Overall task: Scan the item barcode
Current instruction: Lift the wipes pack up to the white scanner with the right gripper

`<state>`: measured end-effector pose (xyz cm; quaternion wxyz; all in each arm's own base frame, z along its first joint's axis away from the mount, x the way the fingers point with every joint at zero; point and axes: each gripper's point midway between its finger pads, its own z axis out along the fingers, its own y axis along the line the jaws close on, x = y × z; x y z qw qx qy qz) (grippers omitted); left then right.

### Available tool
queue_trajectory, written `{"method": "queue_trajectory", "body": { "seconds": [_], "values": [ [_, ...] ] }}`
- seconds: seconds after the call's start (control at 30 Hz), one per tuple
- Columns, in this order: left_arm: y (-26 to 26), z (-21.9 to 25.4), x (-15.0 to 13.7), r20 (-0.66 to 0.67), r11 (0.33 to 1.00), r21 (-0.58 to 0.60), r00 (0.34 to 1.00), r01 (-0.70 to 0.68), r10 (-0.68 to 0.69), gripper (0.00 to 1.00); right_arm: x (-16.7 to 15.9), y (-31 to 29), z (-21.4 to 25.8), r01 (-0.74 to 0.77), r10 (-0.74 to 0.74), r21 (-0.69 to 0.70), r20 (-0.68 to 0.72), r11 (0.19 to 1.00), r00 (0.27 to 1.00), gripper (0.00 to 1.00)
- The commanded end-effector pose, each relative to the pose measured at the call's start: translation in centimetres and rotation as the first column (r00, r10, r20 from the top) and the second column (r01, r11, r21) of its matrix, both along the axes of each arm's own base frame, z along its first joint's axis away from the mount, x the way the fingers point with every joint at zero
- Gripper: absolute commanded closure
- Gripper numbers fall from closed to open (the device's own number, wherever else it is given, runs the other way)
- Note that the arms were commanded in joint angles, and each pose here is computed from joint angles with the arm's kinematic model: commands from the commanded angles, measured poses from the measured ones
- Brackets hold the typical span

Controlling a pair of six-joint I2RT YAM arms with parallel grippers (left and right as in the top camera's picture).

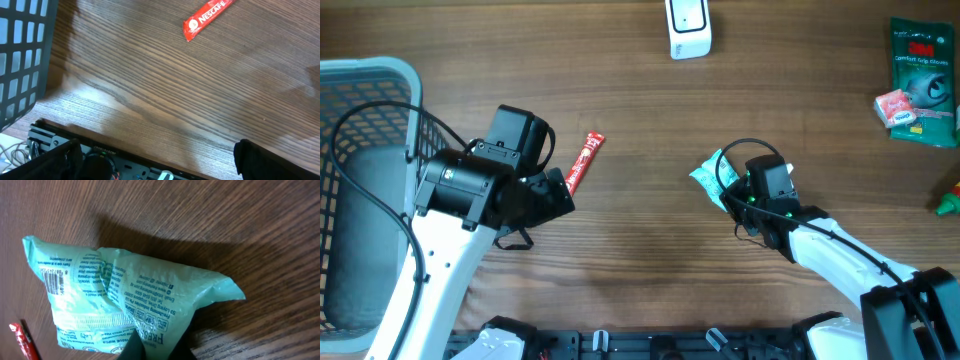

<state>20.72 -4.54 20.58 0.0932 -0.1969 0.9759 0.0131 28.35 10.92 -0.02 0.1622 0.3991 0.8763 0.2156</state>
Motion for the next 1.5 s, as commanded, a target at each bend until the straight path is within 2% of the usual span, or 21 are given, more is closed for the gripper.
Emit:
{"method": "queue_trajectory", "body": {
  "seconds": [0.0, 0.1, 0.23, 0.33, 0.43, 0.63, 0.73, 0.8, 1.23, 1.37, 1.47],
  "values": [
    [0.0, 0.2, -0.1, 0.005, 1.000, -0.004, 1.000, 0.013, -0.013, 0.00, -2.7, -1.4, -2.5, -0.081, 0.074, -0.090, -0.081, 0.993, 0.994, 0.96],
    [0.0, 0.2, -0.1, 0.006, 1.000, -0.004, 1.000, 0.013, -0.013, 0.00, -2.0, 1.0, 1.2, -0.280, 0.282, -0.049, 0.044, 0.959, 0.958, 0.95],
    [0.0, 0.2, -0.1, 0.006, 1.000, -0.004, 1.000, 0.013, -0.013, 0.00, -2.4, 2.0, 5.8, -0.444, 0.457, -0.110, 0.177, 0.889, 0.872, 0.95],
    [0.0, 0.2, -0.1, 0.006, 1.000, -0.004, 1.000, 0.013, -0.013, 0.00, -4.1, 2.2, 9.1, -0.547, 0.577, -0.184, 0.265, 0.816, 0.772, 0.95],
    [0.0, 0.2, -0.1, 0.006, 1.000, -0.004, 1.000, 0.013, -0.013, 0.00, -6.4, 3.3, 12.3, -0.652, 0.686, -0.233, 0.373, 0.721, 0.625, 0.95],
    [0.0, 0.2, -0.1, 0.006, 1.000, -0.004, 1.000, 0.013, -0.013, 0.00, -10.2, 4.9, 15.7, -0.745, 0.723, -0.208, 0.502, 0.633, 0.474, 0.95],
    [0.0, 0.2, -0.1, 0.006, 1.000, -0.004, 1.000, 0.013, -0.013, 0.00, -12.9, 6.5, 16.8, -0.835, 0.735, -0.131, 0.560, 0.535, 0.383, 0.95],
    [0.0, 0.2, -0.1, 0.006, 1.000, -0.004, 1.000, 0.013, -0.013, 0.00, -13.8, 6.8, 16.9, -0.859, 0.739, -0.102, 0.567, 0.501, 0.364, 0.95],
    [0.0, 0.2, -0.1, 0.006, 1.000, -0.004, 1.000, 0.013, -0.013, 0.00, -13.0, 7.1, 18.3, -0.851, 0.727, -0.156, 0.610, 0.501, 0.316, 0.95],
    [0.0, 0.2, -0.1, 0.006, 1.000, -0.004, 1.000, 0.013, -0.013, 0.00, -14.8, 8.1, 19.3, -0.904, 0.715, -0.121, 0.658, 0.410, 0.236, 0.95],
    [0.0, 0.2, -0.1, 0.006, 1.000, -0.004, 1.000, 0.013, -0.013, 0.00, -15.4, 8.3, 19.6, -0.919, 0.709, -0.114, 0.674, 0.376, 0.207, 0.95]
  ]
}}
